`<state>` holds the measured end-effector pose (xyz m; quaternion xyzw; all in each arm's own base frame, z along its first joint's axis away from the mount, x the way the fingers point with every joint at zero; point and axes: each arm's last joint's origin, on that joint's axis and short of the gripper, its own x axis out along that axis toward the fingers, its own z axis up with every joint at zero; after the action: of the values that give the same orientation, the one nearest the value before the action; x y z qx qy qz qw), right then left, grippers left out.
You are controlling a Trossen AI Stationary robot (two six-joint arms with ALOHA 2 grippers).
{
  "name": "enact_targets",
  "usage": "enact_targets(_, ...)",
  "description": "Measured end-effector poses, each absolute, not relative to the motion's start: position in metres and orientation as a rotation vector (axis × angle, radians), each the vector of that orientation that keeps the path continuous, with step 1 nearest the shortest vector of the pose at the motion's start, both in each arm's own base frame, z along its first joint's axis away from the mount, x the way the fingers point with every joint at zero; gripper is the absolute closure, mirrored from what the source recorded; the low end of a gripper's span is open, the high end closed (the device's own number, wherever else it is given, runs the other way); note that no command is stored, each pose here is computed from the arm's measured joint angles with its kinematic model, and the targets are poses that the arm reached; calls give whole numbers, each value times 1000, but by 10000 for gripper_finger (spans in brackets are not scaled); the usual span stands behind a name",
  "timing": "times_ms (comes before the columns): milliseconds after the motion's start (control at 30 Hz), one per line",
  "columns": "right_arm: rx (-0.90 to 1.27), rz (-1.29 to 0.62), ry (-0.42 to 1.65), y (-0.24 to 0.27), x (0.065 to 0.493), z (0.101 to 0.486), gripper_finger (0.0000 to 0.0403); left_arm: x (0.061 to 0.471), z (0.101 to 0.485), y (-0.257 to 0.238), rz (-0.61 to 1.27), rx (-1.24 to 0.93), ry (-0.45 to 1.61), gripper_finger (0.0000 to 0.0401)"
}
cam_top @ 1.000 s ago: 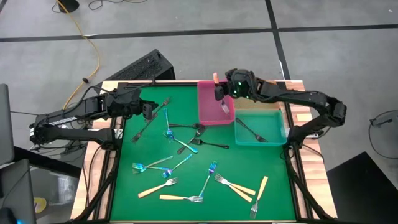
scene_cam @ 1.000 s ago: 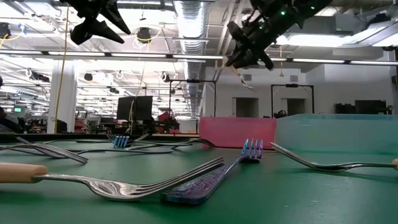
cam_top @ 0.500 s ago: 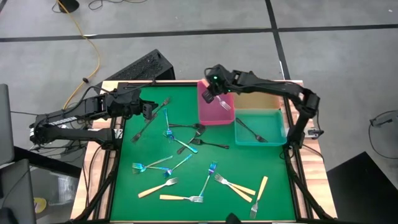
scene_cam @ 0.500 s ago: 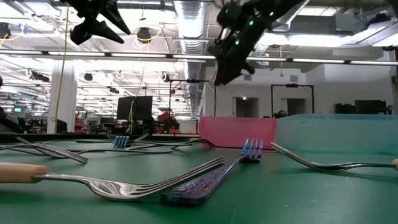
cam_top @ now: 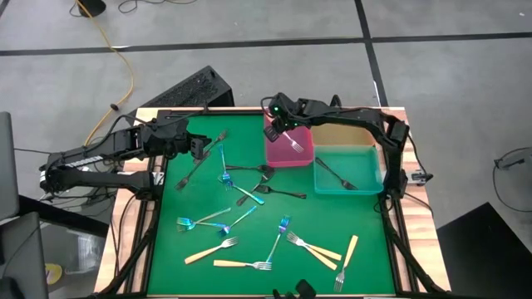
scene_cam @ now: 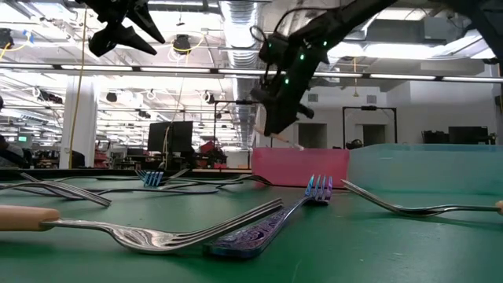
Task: Sort silverware by color (type)
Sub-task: Put the yellow fork into the pink bin
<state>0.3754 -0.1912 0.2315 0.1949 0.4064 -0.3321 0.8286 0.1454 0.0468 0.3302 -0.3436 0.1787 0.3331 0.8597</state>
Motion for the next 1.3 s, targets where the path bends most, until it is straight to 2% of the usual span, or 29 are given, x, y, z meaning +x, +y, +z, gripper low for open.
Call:
enact_targets(467,508,-739,940,-202,382,191,306,145,330,47,712,-720,371,272)
enact_targets(1033,568,-768,982,-199,391,161,306,145,330,47,714,-726,372,272)
enact_targets(1300,571,-773,982,-200,390,160,305,145,330,47,715,-729,372,272)
